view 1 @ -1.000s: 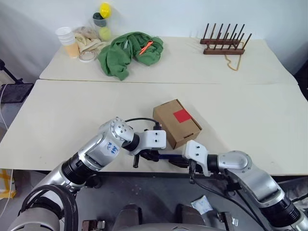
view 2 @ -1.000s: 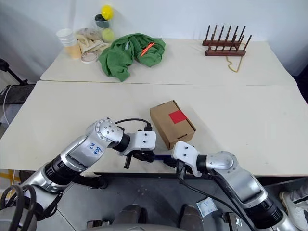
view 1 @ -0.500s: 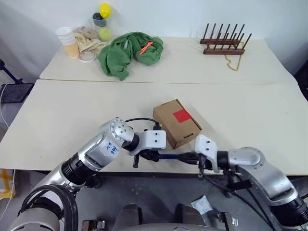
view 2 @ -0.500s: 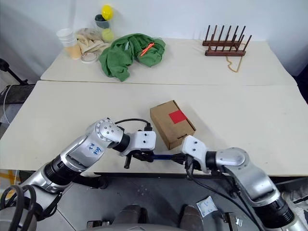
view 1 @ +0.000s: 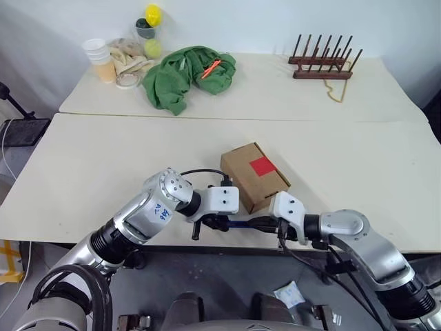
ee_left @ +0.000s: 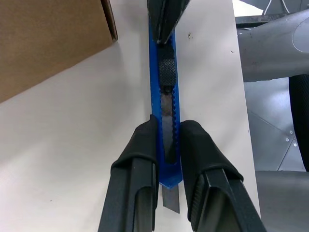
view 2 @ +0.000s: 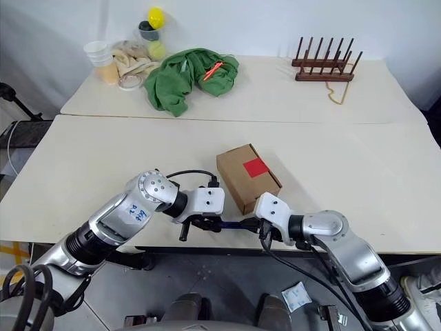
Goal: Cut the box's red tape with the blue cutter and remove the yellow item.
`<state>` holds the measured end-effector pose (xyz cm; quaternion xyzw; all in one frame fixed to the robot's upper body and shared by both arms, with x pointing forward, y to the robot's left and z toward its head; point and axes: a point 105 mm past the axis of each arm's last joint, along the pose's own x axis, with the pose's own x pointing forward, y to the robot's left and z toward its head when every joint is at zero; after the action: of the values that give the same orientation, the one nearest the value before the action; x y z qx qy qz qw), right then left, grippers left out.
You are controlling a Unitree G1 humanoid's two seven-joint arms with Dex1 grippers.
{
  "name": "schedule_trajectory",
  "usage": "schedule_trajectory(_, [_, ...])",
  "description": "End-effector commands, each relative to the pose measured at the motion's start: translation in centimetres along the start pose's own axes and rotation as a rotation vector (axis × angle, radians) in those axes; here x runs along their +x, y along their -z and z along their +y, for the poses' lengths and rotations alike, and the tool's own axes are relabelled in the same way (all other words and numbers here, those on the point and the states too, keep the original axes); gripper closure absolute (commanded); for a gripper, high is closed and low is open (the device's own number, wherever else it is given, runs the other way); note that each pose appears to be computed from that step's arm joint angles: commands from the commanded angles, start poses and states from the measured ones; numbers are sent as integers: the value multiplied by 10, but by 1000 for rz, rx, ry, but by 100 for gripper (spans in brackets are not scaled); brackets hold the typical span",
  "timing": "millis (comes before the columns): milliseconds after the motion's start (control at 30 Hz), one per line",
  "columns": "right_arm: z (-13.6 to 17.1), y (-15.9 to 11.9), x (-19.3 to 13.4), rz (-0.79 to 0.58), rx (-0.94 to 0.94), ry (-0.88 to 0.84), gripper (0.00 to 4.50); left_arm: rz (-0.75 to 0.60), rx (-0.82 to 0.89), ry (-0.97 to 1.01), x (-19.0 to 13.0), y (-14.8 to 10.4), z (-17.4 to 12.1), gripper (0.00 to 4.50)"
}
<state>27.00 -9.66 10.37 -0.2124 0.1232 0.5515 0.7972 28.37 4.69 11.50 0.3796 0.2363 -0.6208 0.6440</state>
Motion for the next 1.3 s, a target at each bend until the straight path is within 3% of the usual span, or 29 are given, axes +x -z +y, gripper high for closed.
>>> schedule_trajectory(33, [4,-2,10,-16,-6,-18,448,21,-21,43,14,6,-8,406])
schedule_trajectory(300, [5,-6,15,-37,0,-20,448,22,-16,37,15,6,-7,406])
schedule_trajectory(533, [0,-28,-36,-102,227,17,448,-60,51,-29,5,5,-2,406])
schedule_trajectory(733, [2,-48,-86,-88,531,-39,258,-229,243,-151,-16,2,-4,406])
schedule_trajectory(933, [0,-36,-82,7,720,-26,52,-354,278,-203,-21,-11,-3,406])
schedule_trajectory(1300, [2,-39,-54,-20,848,-72,52,-366,299,-193,-13,-24,-3,406])
